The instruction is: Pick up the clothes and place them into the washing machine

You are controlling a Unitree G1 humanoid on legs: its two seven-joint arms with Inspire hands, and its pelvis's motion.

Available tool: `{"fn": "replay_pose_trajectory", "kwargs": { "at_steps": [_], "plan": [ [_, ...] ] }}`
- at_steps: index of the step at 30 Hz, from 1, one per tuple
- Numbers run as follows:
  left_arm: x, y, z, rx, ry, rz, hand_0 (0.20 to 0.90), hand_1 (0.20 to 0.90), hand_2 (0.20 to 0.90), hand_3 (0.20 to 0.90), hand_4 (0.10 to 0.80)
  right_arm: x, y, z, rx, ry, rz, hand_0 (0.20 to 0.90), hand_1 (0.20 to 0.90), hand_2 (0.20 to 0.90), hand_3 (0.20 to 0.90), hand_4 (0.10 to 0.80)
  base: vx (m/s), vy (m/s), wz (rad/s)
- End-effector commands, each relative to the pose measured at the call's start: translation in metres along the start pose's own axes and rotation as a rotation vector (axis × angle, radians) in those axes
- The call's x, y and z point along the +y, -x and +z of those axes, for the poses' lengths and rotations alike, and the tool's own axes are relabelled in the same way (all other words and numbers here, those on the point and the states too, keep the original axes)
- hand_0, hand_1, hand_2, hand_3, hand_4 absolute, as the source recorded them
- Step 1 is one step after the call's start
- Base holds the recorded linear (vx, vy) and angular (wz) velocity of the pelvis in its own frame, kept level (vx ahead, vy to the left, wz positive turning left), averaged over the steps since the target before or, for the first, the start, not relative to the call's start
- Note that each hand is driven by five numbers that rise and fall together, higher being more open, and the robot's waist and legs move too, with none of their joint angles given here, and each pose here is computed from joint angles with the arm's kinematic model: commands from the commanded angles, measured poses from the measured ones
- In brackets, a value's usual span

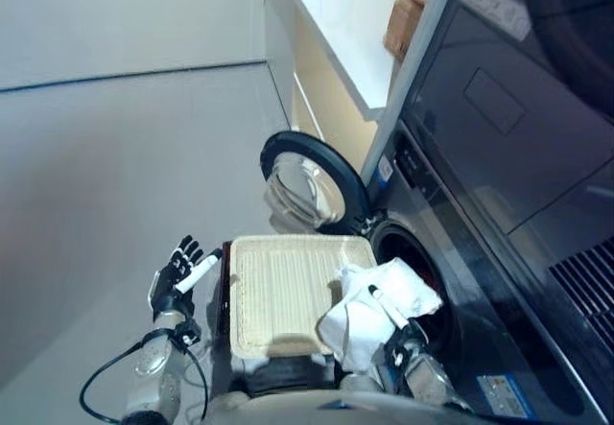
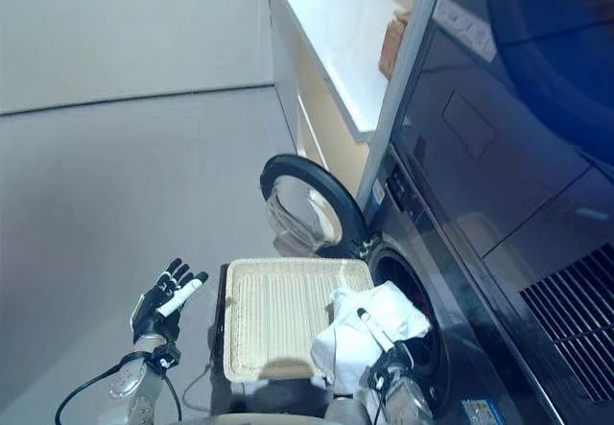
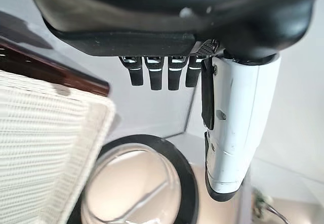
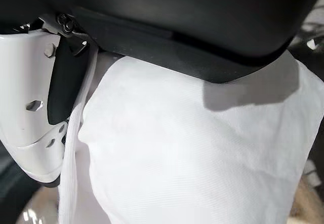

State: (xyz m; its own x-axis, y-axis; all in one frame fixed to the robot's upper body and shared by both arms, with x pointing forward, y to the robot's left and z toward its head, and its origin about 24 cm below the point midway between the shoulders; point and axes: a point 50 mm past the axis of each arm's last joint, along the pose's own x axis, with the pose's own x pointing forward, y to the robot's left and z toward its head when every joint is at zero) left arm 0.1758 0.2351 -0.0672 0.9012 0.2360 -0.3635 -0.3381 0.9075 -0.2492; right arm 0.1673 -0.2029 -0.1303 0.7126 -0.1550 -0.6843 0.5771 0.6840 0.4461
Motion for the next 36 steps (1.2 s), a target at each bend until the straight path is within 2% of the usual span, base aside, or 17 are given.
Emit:
{"fn": "replay_pose_trajectory", "kwargs": {
  "at_steps": [1, 8, 25, 33, 36],
  "plan": [
    [-0.017, -0.010, 0.069, -0.337, 0.039, -0.115, 0.900, 0.900, 0.900, 0.900, 0.800, 0.050, -0.017, 0.055, -0.245, -0.072, 0.129, 0.200, 0.200, 0.200, 0.200, 0.300, -0.167, 0.025, 0.01],
    [-0.036, -0.003, 0.084, -0.394, 0.036, -0.243, 0.900, 0.900, 0.900, 0.900, 0.800, 0.069, -0.019, 0.079, -0.321, -0.038, 0.178, 0.200, 0.200, 0.200, 0.200, 0.300, -0.111, 0.030, 0.04],
    [-0.048, 0.002, 0.083, -0.381, 0.072, -0.297, 0.900, 0.900, 0.900, 0.900, 0.800, 0.088, -0.021, 0.098, -0.405, -0.051, 0.167, 0.200, 0.200, 0.200, 0.200, 0.300, -0.030, -0.007, 0.00],
    [-0.060, 0.007, 0.083, -0.369, 0.073, -0.381, 0.900, 0.900, 0.900, 0.900, 0.800, 0.092, -0.026, 0.137, -0.501, -0.142, 0.090, 0.200, 0.200, 0.200, 0.200, 0.300, -0.010, -0.014, 0.01],
    [-0.065, 0.009, 0.084, -0.365, 0.065, -0.425, 0.900, 0.900, 0.900, 0.900, 0.800, 0.092, -0.027, 0.160, -0.553, -0.294, 0.032, 0.200, 0.200, 0.200, 0.200, 0.300, 0.000, 0.000, 0.00]
  ]
}}
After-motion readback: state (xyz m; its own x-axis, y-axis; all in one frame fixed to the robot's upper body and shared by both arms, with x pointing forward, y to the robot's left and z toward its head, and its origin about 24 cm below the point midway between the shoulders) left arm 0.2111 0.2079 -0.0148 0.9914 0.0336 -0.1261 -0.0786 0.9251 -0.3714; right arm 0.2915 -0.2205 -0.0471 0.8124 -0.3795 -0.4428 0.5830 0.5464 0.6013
